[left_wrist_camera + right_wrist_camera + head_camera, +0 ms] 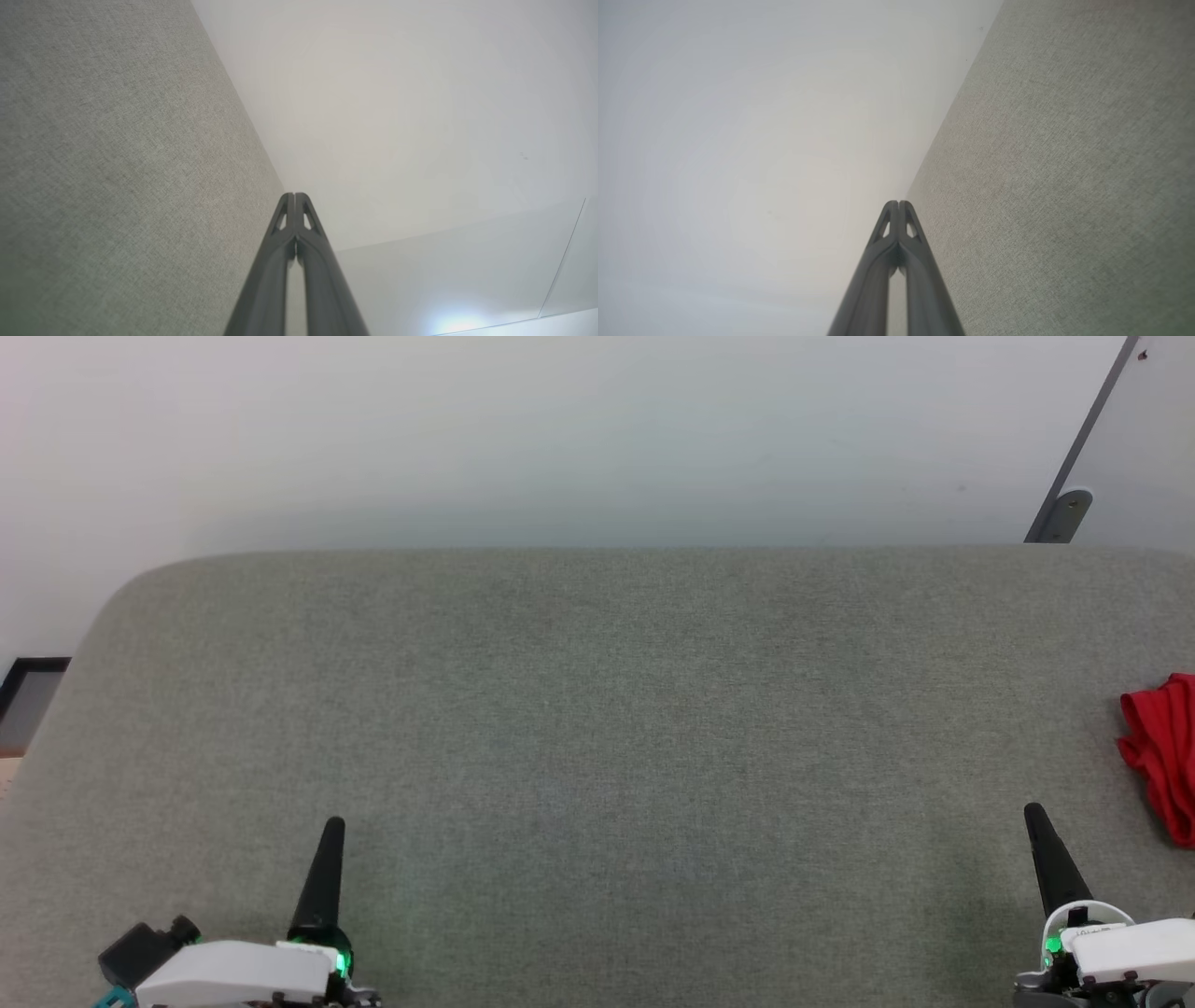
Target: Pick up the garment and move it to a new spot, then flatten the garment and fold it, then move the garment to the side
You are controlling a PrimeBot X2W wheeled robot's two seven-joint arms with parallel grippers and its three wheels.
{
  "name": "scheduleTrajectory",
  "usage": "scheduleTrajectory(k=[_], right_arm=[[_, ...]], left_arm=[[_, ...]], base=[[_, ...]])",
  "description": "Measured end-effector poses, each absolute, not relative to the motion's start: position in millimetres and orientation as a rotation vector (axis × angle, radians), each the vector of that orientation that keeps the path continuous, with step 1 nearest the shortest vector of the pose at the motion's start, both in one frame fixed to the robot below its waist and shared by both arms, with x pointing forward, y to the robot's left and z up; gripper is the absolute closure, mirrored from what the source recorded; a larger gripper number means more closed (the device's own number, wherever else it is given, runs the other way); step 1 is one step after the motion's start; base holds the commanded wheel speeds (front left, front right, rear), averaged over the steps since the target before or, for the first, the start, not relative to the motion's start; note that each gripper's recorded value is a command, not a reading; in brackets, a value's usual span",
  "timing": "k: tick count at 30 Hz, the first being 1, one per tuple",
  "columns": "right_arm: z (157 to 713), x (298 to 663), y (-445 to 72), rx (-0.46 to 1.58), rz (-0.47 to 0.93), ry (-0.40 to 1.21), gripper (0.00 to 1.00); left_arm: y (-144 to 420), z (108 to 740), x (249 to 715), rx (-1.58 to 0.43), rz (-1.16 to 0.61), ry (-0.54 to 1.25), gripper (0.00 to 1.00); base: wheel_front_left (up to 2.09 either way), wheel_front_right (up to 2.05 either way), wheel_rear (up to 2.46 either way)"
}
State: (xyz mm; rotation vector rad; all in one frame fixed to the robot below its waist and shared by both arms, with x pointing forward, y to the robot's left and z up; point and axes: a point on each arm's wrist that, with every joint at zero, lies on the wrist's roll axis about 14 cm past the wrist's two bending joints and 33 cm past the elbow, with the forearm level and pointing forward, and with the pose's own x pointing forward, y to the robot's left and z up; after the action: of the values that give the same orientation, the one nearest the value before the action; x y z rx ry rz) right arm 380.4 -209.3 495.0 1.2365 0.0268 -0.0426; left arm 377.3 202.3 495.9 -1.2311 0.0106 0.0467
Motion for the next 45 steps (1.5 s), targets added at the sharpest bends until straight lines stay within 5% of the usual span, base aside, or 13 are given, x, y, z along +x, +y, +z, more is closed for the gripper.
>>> scheduleTrajectory(k=[45], right_arm=[[503.1, 386.8, -200.1, 1.568, -0.010, 0.010, 1.00]], left_arm=[[199.4, 504.5, 388.0, -1.570, 0.007, 0.010, 1.00]], base=[[0.00, 0.00, 0.00]])
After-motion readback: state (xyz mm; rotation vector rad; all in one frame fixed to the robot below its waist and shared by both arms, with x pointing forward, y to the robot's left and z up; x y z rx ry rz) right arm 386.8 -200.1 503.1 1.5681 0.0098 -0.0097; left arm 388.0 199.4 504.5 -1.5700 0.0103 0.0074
